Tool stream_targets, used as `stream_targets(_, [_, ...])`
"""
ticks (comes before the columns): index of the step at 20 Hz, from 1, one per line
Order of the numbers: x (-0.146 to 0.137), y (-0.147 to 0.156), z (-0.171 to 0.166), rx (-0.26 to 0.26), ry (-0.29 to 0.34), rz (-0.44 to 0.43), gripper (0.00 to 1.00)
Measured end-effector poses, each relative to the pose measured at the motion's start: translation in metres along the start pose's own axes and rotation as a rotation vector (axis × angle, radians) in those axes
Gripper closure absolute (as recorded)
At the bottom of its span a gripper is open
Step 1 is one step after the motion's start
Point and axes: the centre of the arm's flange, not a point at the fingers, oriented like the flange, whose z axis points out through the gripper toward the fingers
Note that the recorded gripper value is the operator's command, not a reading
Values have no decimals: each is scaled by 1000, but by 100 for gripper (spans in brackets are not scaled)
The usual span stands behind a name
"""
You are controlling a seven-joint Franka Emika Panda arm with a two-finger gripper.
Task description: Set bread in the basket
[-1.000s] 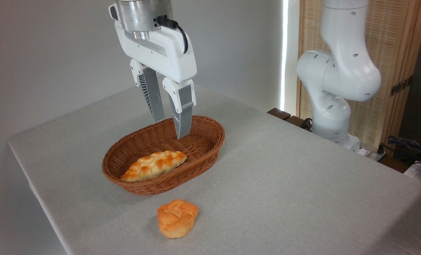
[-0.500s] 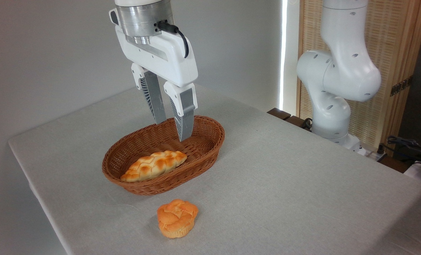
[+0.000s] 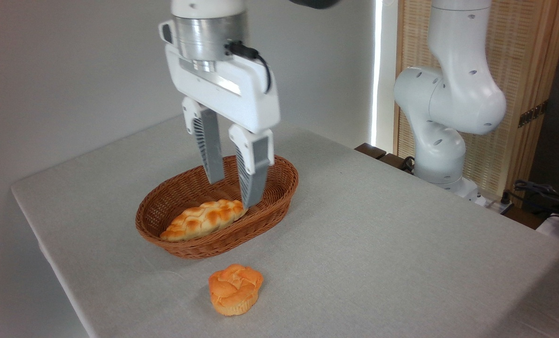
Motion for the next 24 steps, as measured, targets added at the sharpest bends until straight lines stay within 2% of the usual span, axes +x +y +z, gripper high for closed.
stream_targets(4, [-14, -5, 19, 29, 28, 36, 0])
stream_targets(7, [-15, -6, 56, 67, 58, 39, 0])
stream_targets(9, [-16, -4, 78, 75, 62, 43, 0])
stream_targets(14, [-1, 11, 105, 85, 67, 82, 0])
stream_targets(19, [15, 13, 137, 114, 19, 144, 0])
stream_targets(24, [17, 9, 149, 131, 0, 163, 0])
